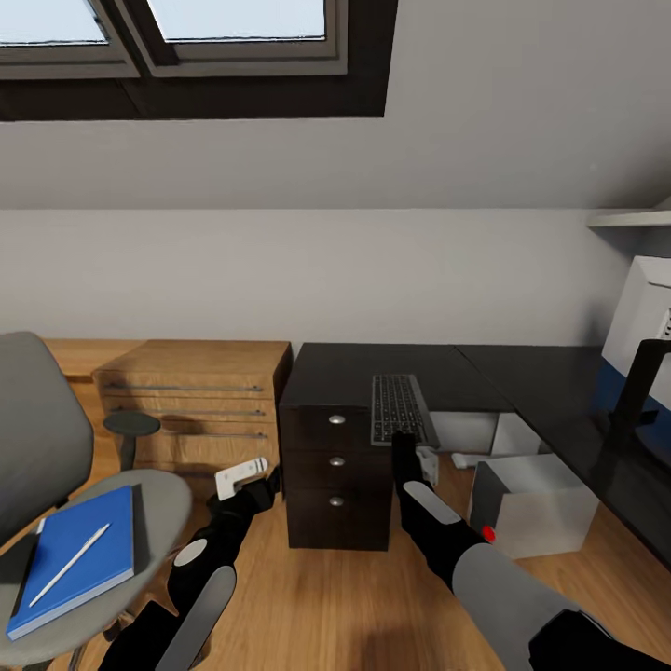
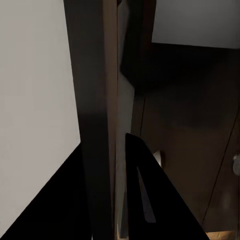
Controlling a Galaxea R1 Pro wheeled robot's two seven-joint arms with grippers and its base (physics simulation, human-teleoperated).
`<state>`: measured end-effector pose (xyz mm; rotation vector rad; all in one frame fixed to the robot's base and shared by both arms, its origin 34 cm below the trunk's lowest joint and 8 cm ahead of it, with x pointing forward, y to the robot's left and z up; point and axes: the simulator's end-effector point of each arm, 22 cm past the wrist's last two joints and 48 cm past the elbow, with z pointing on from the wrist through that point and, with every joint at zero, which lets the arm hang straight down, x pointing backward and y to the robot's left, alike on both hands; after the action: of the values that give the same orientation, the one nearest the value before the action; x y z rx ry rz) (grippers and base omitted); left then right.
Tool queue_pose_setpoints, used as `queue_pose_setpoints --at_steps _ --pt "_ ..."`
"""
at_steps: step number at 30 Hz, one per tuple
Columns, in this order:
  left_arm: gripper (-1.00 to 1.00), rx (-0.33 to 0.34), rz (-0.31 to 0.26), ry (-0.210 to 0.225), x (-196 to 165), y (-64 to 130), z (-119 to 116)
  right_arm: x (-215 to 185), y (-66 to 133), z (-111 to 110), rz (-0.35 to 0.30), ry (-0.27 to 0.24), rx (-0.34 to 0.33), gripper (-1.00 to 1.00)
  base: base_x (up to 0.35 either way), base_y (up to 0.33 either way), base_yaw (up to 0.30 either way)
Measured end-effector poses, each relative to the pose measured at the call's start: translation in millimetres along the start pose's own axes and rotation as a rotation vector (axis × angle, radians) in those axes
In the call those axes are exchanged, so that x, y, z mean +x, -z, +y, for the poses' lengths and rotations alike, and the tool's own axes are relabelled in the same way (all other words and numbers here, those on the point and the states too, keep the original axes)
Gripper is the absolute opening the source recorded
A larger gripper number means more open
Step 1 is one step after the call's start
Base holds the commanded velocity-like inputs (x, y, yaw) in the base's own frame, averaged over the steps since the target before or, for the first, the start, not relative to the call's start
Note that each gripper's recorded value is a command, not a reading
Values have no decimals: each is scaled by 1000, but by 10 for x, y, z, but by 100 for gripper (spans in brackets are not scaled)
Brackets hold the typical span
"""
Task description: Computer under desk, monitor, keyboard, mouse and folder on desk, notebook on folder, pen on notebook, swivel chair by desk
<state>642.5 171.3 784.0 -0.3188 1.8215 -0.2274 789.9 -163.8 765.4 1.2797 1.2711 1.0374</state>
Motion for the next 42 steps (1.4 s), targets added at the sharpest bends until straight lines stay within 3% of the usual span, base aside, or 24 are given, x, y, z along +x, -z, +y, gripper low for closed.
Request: queue_pose_setpoints --at_steps 10,26,42 --pt "100 -18 1 -2 4 1 45 -14 -3 -2 -1 6 0 -100 9 0 0" --pt "100 -17 3 -5 14 5 39 28 -1 5 21 4 -2 -100 219 -6 0" --pt "100 -14 4 -6 19 5 30 68 5 9 28 20 -2 -100 108 -1 0"
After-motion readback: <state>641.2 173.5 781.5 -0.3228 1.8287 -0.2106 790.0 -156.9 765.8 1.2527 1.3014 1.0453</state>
